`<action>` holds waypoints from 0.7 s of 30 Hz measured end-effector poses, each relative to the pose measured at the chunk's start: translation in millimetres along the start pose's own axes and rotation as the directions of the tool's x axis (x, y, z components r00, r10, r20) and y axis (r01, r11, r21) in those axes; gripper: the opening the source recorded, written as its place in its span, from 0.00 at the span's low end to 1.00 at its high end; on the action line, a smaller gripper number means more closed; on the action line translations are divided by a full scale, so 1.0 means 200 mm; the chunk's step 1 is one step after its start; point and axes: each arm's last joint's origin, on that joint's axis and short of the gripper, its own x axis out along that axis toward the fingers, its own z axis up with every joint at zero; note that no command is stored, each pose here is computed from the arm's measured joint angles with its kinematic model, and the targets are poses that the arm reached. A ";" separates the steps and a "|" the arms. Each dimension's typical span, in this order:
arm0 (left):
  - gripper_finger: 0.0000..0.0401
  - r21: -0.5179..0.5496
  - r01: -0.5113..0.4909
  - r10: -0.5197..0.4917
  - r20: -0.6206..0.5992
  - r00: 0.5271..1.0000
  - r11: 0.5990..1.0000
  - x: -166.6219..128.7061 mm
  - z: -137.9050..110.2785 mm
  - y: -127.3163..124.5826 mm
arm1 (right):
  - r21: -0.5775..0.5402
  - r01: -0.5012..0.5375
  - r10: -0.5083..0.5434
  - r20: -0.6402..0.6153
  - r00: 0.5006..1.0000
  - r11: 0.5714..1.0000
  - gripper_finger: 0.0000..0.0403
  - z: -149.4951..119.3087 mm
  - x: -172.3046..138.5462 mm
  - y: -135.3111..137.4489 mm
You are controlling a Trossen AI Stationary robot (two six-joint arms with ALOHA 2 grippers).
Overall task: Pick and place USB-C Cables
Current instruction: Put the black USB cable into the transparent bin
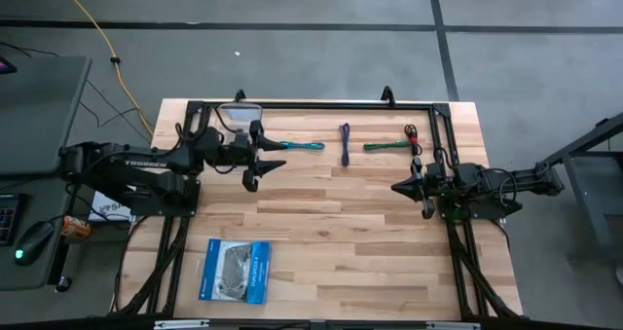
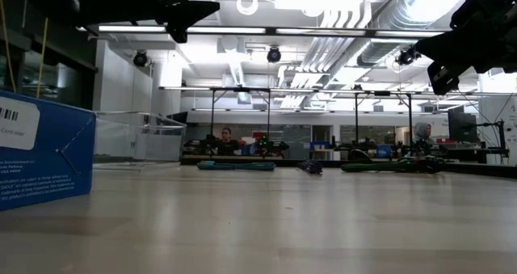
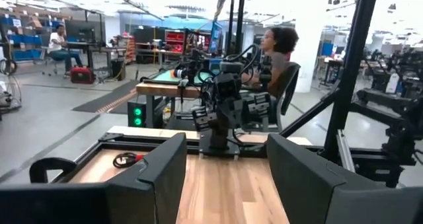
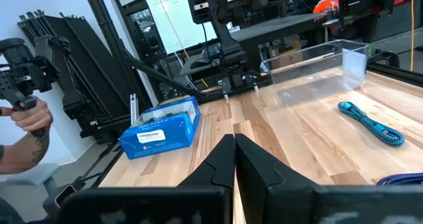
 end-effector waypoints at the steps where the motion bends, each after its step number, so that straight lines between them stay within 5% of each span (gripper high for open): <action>1: 0.48 -0.011 0.000 0.000 0.000 1.000 1.000 0.00 0.00 0.00 | 0.000 0.000 0.000 0.000 1.000 1.000 0.01 0.00 0.00 0.00; 21: 0.48 -0.016 -0.035 0.035 0.014 0.999 0.999 0.00 0.01 0.00 | 0.001 0.015 -0.015 0.008 1.000 1.000 0.01 0.00 0.00 0.00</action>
